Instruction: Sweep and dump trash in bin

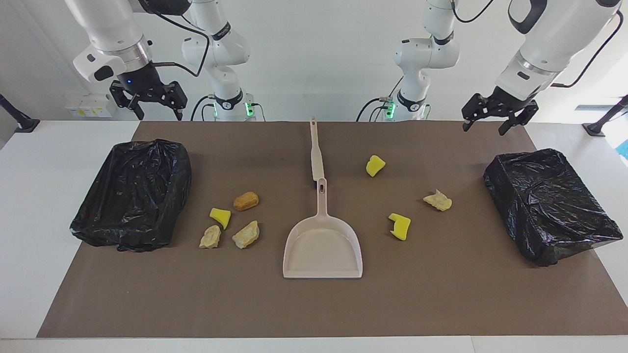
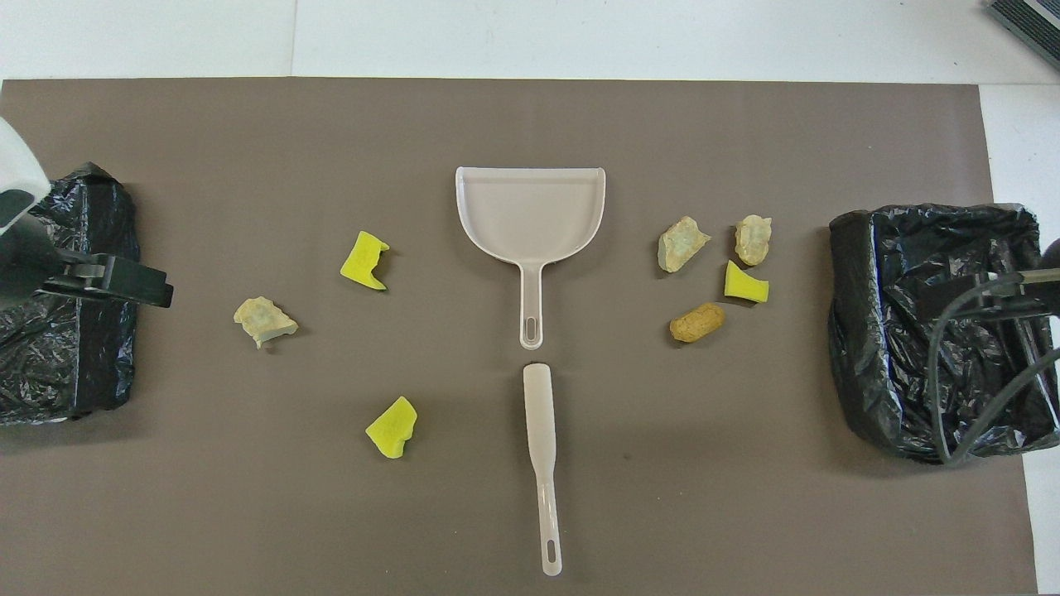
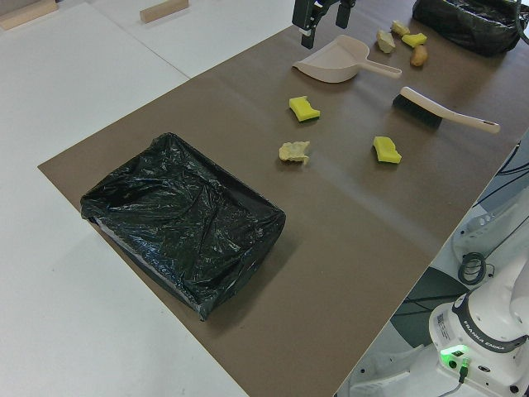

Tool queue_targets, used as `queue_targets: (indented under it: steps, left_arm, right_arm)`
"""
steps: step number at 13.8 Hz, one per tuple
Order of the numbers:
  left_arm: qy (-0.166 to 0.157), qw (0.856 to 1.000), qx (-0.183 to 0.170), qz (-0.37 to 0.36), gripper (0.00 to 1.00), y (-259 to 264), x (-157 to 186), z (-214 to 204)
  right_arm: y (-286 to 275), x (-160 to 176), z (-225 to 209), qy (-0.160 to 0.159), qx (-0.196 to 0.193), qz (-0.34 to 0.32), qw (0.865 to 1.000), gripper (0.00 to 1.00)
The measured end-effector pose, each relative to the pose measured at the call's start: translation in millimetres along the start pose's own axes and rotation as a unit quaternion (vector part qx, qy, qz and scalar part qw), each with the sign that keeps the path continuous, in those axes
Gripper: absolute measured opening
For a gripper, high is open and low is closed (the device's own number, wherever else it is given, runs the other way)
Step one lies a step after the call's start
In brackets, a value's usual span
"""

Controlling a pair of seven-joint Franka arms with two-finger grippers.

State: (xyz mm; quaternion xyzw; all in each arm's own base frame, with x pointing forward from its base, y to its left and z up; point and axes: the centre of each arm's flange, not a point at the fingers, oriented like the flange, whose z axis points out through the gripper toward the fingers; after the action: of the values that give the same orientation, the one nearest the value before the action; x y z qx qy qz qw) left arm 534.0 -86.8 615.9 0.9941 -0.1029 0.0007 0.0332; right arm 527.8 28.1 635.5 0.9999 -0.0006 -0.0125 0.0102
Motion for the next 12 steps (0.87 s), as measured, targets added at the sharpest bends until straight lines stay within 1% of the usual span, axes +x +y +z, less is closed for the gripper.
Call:
queue_targets:
  steps: [1,3,6,8,9,10,12]
  left_arm:
    - [0.007,1.000,0.000,0.014,1.00,17.3,-1.5,9.9]
    - [0.014,0.999,-0.001,0.038,1.00,53.7,-7.0,31.4]
    - [0.023,0.999,-0.003,0.048,1.00,103.1,-13.9,63.3]
    - [0.031,0.998,-0.005,0.051,1.00,132.1,-22.6,88.9]
    - [0.036,0.998,-0.007,0.054,1.00,145.1,-28.6,102.8]
    - [0.043,0.998,-0.009,0.054,1.00,157.5,-36.3,117.8]
    - [0.053,0.997,-0.013,0.055,1.00,180.6,-54.8,147.1]
  right_arm:
    - [-26.0,4.0,6.0,0.005,0.007,0.005,1.000,1.00]
    - [-89.0,19.7,35.0,0.009,0.018,0.020,1.000,1.00]
    - [-168.7,50.1,99.5,0.013,0.030,0.044,0.998,1.00]
    - [-198.9,65.0,132.0,0.011,0.050,0.055,0.997,1.00]
    - [-205.8,71.4,141.0,0.010,0.062,0.059,0.996,1.00]
    - [-208.8,77.6,145.4,0.011,0.074,0.064,0.995,1.00]
    - [-218.4,82.8,152.8,0.011,0.085,0.068,0.994,1.00]
